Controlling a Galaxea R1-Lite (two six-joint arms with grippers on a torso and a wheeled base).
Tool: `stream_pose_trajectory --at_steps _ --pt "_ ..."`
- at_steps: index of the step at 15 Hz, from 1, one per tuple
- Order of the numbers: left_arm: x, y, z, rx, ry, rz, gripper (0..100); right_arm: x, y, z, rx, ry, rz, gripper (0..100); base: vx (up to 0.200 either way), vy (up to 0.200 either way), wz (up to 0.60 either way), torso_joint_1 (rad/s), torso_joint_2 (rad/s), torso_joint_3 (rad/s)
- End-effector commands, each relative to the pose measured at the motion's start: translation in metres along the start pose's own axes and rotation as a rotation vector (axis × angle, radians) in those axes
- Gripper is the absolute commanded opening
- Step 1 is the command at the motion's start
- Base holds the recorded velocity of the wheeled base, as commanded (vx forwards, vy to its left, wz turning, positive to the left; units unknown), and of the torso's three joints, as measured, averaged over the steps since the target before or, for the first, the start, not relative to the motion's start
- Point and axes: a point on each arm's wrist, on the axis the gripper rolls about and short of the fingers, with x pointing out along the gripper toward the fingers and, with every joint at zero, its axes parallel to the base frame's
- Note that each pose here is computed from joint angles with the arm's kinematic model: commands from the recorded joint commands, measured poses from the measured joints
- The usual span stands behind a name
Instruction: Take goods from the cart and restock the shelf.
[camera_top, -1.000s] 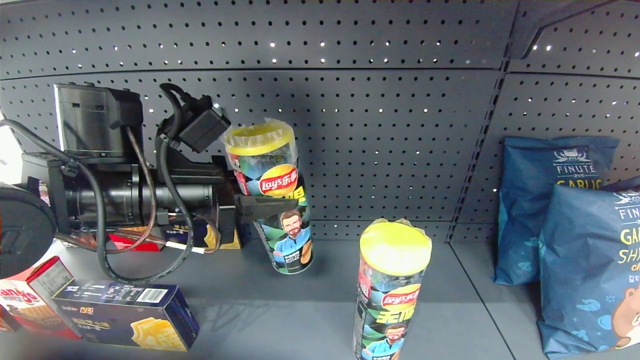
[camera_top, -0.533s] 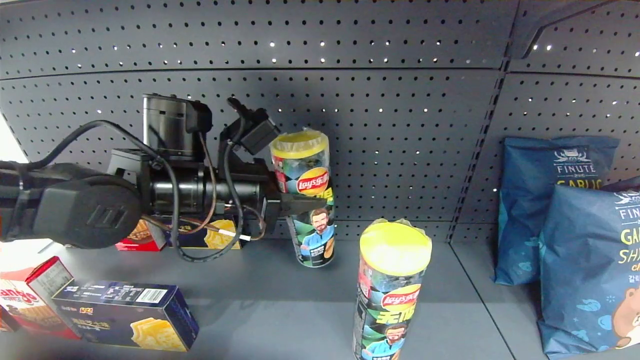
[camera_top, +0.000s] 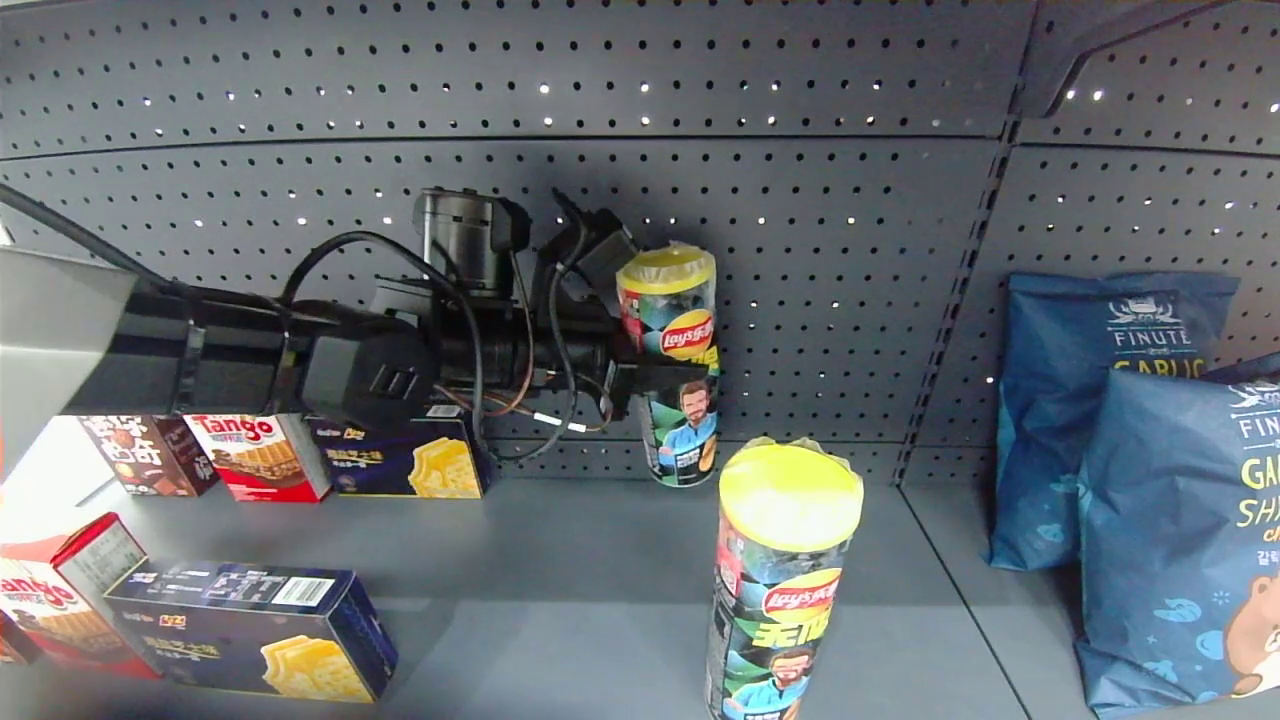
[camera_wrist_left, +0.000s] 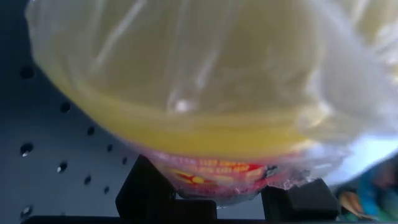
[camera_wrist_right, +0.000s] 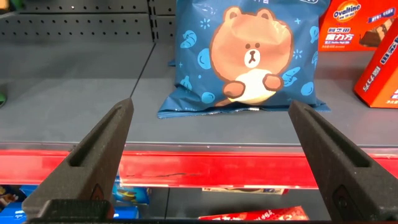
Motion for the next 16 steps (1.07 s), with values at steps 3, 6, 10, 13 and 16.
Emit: stream_pose_trajectory --at_steps 3,6,10,13,16 --pt "0.015 0.007 -0.020 -0.033 0.041 -0.012 0 0.000 0.000 0.000 0.000 0.000 -0.001 100 0.000 0.000 0.00 0.000 0.00 0.000" --pt "0.012 0.008 -0.026 -0.054 0.068 -0.014 0 0.000 0.000 0.000 0.001 0.000 -0.001 100 0.000 0.000 0.00 0.000 0.00 0.000" --pt "0.013 0.002 -0.034 -0.053 0.090 -0.034 0 0.000 0.000 0.000 0.000 0.000 -0.001 100 0.000 0.000 0.00 0.000 0.00 0.000" --pt "0.014 -0.001 -0.038 -0.063 0.102 -0.046 0 0.000 0.000 0.000 0.000 0.000 -0.001 100 0.000 0.000 0.00 0.000 0.00 0.000" --pt "0.014 -0.005 -0.038 -0.062 0.103 -0.053 0 0.000 0.000 0.000 0.000 0.000 -0.001 100 0.000 0.000 0.00 0.000 0.00 0.000"
